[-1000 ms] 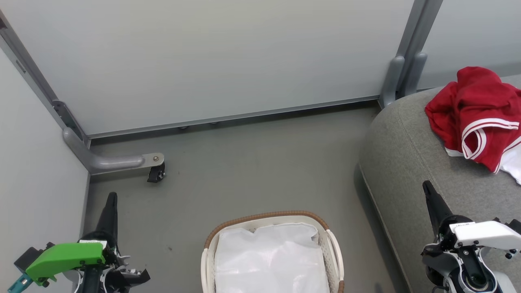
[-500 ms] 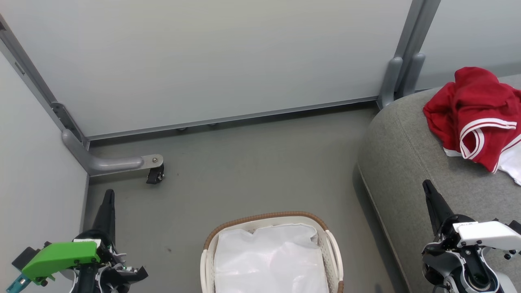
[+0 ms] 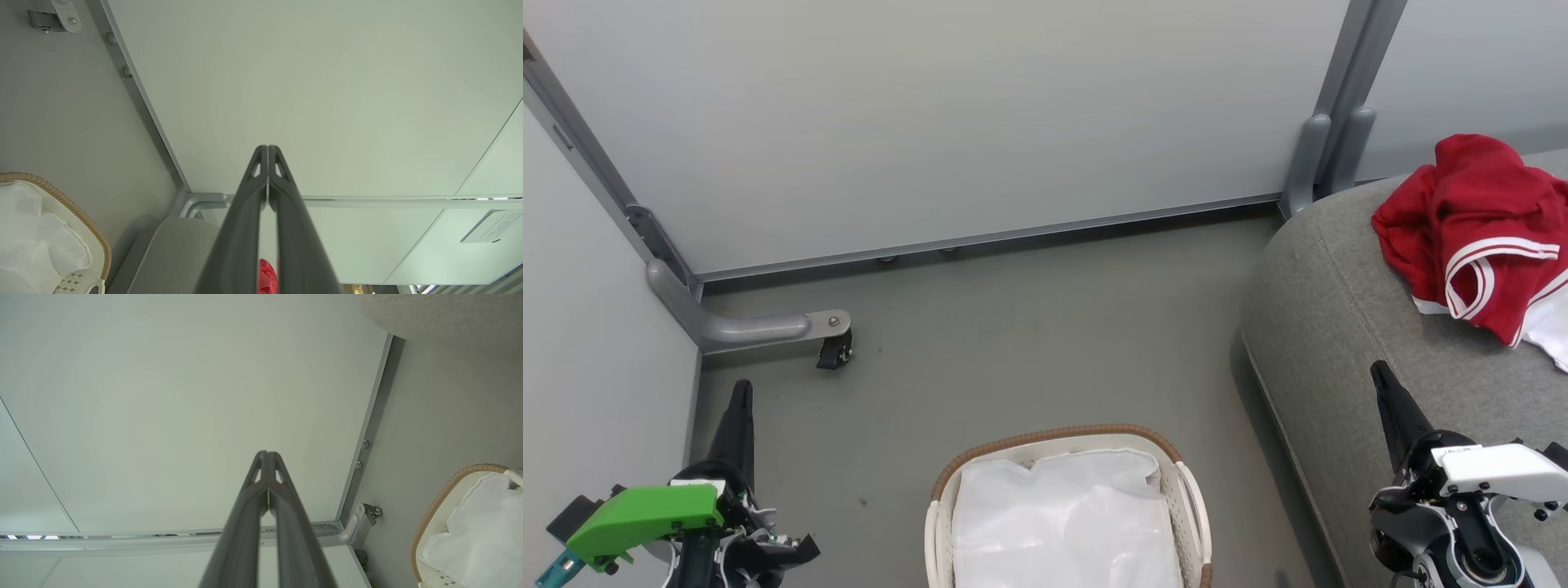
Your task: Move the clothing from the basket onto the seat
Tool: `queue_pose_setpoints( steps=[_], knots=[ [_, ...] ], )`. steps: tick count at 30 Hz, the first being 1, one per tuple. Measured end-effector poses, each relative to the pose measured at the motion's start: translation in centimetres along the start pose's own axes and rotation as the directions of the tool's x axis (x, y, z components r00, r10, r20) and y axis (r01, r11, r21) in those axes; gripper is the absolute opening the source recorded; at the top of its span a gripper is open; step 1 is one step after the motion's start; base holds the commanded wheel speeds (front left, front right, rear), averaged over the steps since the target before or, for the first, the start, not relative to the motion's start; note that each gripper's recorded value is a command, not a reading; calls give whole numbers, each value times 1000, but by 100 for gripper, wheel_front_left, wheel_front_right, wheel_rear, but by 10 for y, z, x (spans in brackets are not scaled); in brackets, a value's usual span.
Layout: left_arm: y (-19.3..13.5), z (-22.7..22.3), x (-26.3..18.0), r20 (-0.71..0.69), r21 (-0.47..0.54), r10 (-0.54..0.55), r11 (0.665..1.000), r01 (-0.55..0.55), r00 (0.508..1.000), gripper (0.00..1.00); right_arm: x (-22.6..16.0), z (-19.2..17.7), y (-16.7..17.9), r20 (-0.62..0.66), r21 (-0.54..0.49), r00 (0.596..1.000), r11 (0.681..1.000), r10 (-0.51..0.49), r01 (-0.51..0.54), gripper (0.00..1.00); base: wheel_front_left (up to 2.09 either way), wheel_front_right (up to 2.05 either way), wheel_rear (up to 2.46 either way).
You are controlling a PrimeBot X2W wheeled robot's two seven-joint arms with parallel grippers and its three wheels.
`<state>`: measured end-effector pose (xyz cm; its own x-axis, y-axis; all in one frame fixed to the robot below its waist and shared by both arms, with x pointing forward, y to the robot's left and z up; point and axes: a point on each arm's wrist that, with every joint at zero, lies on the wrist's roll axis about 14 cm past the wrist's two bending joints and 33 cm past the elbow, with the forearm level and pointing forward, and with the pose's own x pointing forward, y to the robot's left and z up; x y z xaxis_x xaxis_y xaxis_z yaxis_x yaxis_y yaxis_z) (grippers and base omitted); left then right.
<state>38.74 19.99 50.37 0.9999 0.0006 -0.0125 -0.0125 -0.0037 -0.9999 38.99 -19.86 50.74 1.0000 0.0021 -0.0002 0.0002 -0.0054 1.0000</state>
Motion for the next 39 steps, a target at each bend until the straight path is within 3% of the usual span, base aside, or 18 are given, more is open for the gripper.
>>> queue_pose_setpoints(
  steps=[39],
  knots=[
    [0, 0, 0, 0, 0, 0, 1000, 0, 1000, 0, 0, 0, 0, 0, 0, 1000, 1000, 0, 0, 0, 0, 0, 0]
  ],
)
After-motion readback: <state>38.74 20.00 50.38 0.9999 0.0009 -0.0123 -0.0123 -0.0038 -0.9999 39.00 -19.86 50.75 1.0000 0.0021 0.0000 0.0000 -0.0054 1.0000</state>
